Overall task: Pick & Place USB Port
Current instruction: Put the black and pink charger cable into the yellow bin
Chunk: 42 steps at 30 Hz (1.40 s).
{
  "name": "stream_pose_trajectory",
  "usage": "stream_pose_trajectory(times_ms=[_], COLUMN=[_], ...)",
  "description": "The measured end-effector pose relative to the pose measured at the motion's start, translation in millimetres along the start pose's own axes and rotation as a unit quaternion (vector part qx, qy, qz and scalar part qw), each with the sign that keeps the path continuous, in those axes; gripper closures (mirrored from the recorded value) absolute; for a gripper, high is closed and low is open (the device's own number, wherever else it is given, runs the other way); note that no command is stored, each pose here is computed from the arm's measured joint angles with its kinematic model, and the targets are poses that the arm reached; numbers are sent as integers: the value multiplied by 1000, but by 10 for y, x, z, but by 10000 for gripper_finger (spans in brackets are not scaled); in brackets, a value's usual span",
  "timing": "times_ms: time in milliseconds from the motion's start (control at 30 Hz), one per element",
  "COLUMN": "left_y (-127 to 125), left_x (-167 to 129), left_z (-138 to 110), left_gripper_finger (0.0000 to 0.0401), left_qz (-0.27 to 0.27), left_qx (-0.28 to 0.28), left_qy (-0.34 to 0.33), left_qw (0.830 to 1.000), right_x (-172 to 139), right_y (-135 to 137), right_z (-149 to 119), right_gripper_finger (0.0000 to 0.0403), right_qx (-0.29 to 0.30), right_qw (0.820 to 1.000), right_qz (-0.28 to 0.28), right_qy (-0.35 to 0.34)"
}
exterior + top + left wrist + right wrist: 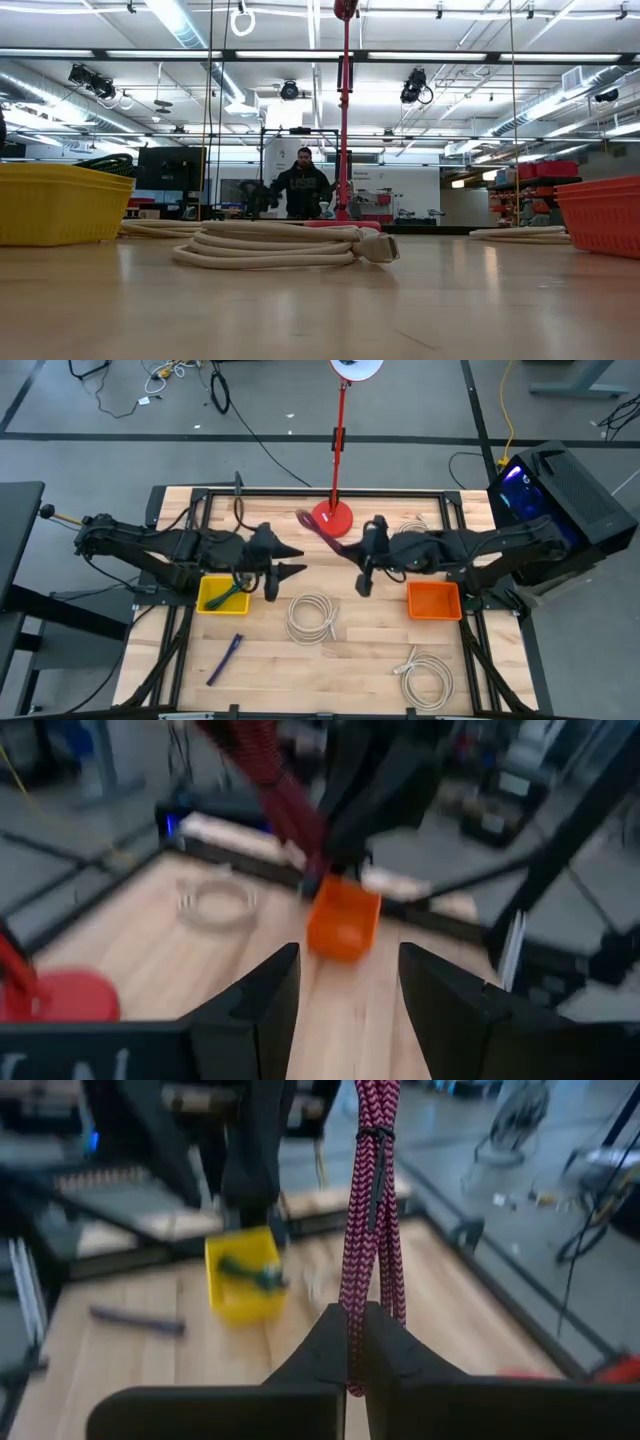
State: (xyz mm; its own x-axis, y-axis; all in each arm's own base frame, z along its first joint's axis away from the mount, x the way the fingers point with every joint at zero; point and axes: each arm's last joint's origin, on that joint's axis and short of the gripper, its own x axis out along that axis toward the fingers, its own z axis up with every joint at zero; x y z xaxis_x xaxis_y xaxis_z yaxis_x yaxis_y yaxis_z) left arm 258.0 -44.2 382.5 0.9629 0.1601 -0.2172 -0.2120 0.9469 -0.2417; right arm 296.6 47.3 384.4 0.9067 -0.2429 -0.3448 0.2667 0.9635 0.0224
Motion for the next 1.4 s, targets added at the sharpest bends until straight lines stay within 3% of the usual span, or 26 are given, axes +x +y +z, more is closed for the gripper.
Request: stream_pose_trajectory(times_ms=[267, 533, 1000, 1100, 1200, 1400], left_y=[-10, 103, 193, 196, 194, 192], left_x=[-17, 7, 25, 26, 26, 26], left_z=[172, 241, 432, 430, 430, 429], left_gripper_finger=[224, 224, 227, 268, 357, 358], left_qz=[47, 92, -9, -8, -13, -15], left_qx=[19, 13, -12, -12, -13, -17], left_qy=[-98, -123, -181, -180, -179, -178], left_qw=[994, 988, 983, 984, 984, 984], right_x=[111, 109, 110, 109, 110, 110], right_y=[14, 33, 33, 34, 32, 33], right_z=[76, 78, 75, 73, 72, 72], right_gripper_finger=[398, 399, 399, 399, 399, 399], right_qx=[1, 1, -5, -5, -7, -8], right_qw=[999, 999, 999, 999, 999, 999], right_qz=[5, 17, 17, 17, 16, 16], right_qy=[-45, -47, -45, -44, -44, -44])
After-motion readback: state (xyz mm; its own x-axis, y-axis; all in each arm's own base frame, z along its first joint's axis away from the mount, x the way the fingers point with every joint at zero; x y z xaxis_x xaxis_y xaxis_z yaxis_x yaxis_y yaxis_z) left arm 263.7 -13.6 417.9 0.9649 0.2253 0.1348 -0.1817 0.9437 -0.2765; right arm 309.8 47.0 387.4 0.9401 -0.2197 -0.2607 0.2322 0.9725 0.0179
